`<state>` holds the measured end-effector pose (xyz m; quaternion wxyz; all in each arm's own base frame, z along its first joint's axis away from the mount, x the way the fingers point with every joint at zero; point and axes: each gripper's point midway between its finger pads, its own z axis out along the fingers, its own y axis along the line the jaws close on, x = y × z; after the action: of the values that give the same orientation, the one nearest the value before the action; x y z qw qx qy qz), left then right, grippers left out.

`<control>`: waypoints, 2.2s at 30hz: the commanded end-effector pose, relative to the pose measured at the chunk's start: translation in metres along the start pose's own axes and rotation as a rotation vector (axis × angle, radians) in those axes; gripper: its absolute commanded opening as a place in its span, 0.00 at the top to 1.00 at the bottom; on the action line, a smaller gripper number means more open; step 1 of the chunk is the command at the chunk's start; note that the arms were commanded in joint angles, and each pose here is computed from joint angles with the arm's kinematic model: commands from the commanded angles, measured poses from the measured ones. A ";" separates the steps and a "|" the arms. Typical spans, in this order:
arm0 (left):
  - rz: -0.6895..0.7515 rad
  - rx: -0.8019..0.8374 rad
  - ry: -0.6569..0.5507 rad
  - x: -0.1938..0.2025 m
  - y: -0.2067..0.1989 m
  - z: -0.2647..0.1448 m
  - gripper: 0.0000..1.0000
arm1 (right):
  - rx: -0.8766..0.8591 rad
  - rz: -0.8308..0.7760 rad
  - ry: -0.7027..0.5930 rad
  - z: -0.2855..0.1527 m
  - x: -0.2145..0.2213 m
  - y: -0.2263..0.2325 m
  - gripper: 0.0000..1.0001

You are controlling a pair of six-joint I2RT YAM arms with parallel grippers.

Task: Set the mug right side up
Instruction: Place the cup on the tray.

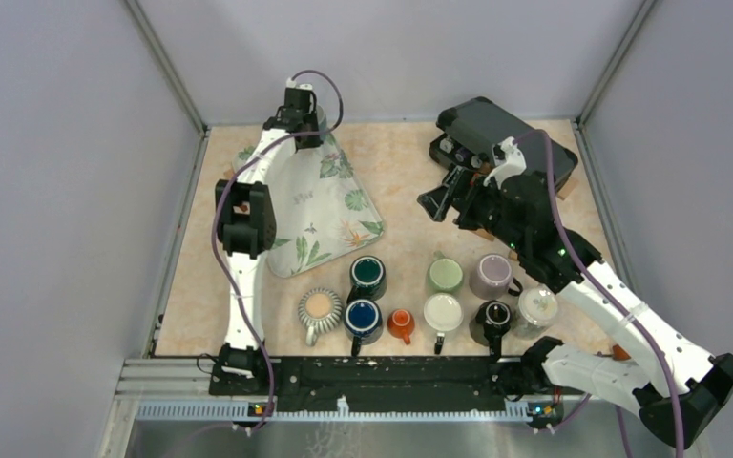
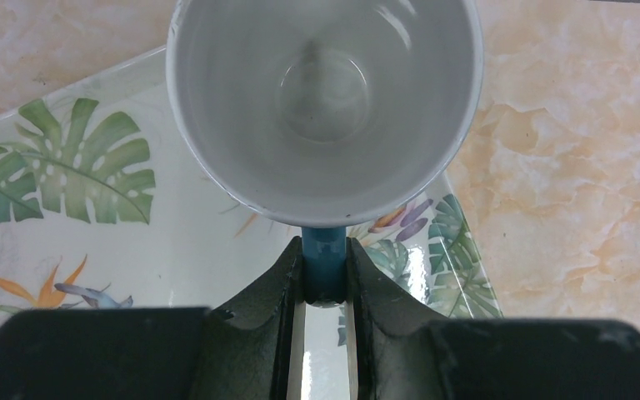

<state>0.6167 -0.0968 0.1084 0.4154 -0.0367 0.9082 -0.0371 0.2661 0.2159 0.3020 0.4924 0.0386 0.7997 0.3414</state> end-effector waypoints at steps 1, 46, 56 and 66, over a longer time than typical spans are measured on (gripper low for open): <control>-0.017 0.029 -0.137 -0.052 -0.006 -0.016 0.99 | -0.030 0.001 -0.016 0.001 -0.006 0.006 0.01; -0.048 0.068 -0.210 -0.086 -0.012 -0.054 0.14 | -0.019 -0.019 0.048 0.012 0.009 0.003 0.01; -0.143 0.222 -0.186 -0.062 -0.044 -0.126 0.01 | 0.141 -0.096 0.175 0.028 0.033 -0.030 0.01; -0.101 0.396 -0.119 0.012 -0.097 -0.210 0.02 | 0.338 -0.182 0.332 0.022 0.093 -0.074 0.01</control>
<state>0.4888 -0.1576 0.2258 0.4547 -0.0314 0.8700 -0.1883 0.2639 0.2201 0.2002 0.3802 -0.0064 0.9007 0.2099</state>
